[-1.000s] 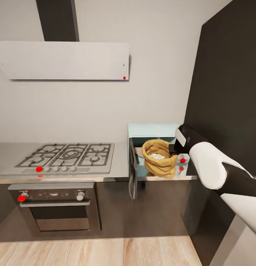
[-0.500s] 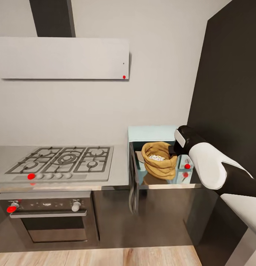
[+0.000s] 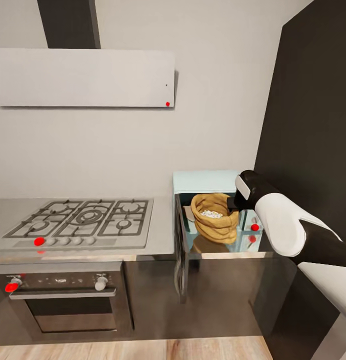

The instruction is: In the kitchen, take the popcorn bag from the countertop, put it into the microwave, and heat it until the popcorn is cooked so the cooked popcorn ends up inside the bag.

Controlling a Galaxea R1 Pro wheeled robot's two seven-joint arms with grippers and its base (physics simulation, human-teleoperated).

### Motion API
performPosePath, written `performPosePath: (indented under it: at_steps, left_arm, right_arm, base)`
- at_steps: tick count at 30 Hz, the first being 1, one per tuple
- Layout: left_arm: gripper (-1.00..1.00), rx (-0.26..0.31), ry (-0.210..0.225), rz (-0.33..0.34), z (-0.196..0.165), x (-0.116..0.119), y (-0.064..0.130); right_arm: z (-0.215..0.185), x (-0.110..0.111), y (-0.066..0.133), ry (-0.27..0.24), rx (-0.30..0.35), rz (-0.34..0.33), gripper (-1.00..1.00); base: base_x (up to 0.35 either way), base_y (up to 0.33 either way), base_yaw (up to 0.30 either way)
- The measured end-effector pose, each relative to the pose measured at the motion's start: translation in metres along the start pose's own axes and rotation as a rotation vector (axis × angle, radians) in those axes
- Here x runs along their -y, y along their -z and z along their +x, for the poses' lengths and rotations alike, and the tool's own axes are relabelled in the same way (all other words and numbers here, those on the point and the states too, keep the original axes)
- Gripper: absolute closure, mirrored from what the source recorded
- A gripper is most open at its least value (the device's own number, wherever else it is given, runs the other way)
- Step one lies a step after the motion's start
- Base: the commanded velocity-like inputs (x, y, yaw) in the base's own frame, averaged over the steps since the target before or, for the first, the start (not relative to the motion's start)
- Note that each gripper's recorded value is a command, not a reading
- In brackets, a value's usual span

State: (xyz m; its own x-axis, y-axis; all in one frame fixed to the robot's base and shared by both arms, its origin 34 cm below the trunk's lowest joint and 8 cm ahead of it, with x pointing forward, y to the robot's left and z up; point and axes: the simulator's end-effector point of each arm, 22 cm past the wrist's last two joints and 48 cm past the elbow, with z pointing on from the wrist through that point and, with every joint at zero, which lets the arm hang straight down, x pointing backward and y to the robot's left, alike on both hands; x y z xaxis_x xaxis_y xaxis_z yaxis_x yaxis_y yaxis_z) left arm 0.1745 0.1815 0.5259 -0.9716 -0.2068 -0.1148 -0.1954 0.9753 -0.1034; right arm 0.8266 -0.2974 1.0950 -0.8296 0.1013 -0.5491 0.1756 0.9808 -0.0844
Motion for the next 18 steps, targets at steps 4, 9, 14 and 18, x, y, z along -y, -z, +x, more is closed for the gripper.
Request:
performPosePath:
  at_steps: [4, 9, 14, 18]
  left_arm:
    - [-1.0, 0.001, 0.0, 0.0, 0.0, 0.0, 0.0]
    - [-1.0, 0.001, 0.0, 0.0, 0.0, 0.0, 0.0]
    - [-1.0, 0.001, 0.0, 0.0, 0.0, 0.0, 0.0]
    - [-1.0, 0.001, 0.0, 0.0, 0.0, 0.0, 0.0]
  right_arm:
    - [0.003, -0.002, -0.001, -0.001, -0.008, -0.006, 1.0]
    - [0.006, -0.01, -0.002, -0.021, -0.018, -0.041, 1.0]
    - [0.006, -0.013, -0.002, -0.034, -0.022, -0.06, 1.0]
    - [0.007, -0.015, -0.003, -0.039, -0.023, -0.068, 1.0]
  base:
    - [0.285, 0.0, 0.0]
    - [0.226, 0.0, 0.0]
    - [0.182, 0.0, 0.0]
    - [0.097, 0.0, 0.0]
